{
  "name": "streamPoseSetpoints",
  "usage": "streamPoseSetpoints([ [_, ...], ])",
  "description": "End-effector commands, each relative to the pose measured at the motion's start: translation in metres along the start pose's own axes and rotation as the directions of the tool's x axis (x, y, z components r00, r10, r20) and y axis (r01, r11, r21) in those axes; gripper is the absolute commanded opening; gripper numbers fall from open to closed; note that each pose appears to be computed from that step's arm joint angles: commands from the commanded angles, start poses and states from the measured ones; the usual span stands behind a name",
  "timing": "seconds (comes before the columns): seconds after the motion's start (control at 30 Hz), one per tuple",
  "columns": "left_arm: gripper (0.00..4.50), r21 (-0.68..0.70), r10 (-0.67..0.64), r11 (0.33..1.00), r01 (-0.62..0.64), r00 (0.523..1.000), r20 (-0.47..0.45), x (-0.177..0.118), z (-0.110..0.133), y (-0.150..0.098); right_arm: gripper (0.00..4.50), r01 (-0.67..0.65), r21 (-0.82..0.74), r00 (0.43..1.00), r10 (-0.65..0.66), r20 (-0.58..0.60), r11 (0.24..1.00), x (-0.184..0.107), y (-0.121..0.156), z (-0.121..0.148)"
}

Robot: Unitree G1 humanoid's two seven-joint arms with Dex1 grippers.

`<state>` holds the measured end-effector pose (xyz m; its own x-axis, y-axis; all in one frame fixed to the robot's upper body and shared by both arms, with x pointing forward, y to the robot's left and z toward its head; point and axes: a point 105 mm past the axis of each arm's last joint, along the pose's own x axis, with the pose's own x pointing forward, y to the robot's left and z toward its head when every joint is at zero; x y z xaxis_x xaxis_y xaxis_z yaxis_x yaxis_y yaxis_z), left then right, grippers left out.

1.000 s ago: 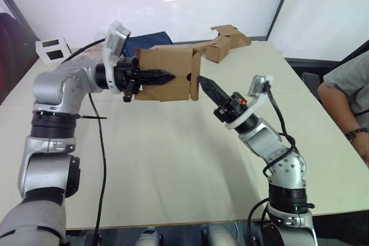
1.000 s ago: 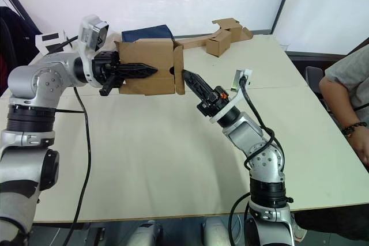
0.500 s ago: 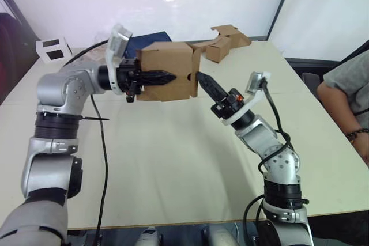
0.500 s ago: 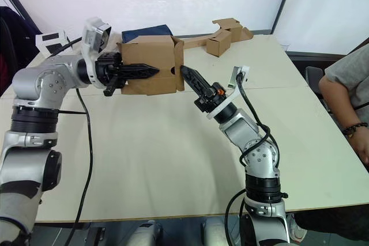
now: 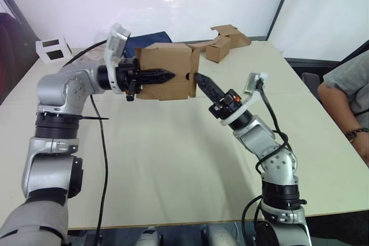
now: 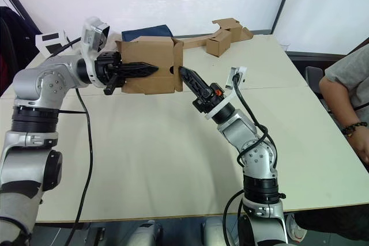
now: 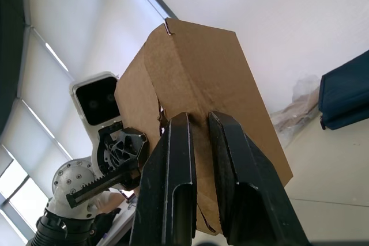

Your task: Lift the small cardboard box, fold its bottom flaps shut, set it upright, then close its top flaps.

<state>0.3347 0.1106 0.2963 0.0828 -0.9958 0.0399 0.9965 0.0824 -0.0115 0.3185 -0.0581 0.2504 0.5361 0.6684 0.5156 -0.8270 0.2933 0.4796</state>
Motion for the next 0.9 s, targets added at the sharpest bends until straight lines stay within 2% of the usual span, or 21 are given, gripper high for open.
streamPoseSetpoints([
  [0.03, 0.00, 0.060, -0.030, 0.998, 0.028, 0.999, 0.033, 0.000, 0.015, -0.006, 0.45, -0.035, -0.018, 0.999, 0.035, -0.025, 0.999, 0.007, 0.009, -0.004],
  [0.7, 0.00, 0.060, -0.026, 0.998, 0.025, 0.999, 0.031, -0.003, 0.014, -0.006, 0.45, 0.016, -0.046, 1.000, -0.016, -0.002, 0.999, 0.010, 0.001, 0.001],
  [0.9, 0.00, 0.058, -0.023, 0.998, 0.022, 0.999, 0.028, -0.002, 0.011, -0.005, 0.45, -0.040, -0.006, 0.999, 0.040, 0.006, 0.999, 0.011, 0.012, 0.002],
])
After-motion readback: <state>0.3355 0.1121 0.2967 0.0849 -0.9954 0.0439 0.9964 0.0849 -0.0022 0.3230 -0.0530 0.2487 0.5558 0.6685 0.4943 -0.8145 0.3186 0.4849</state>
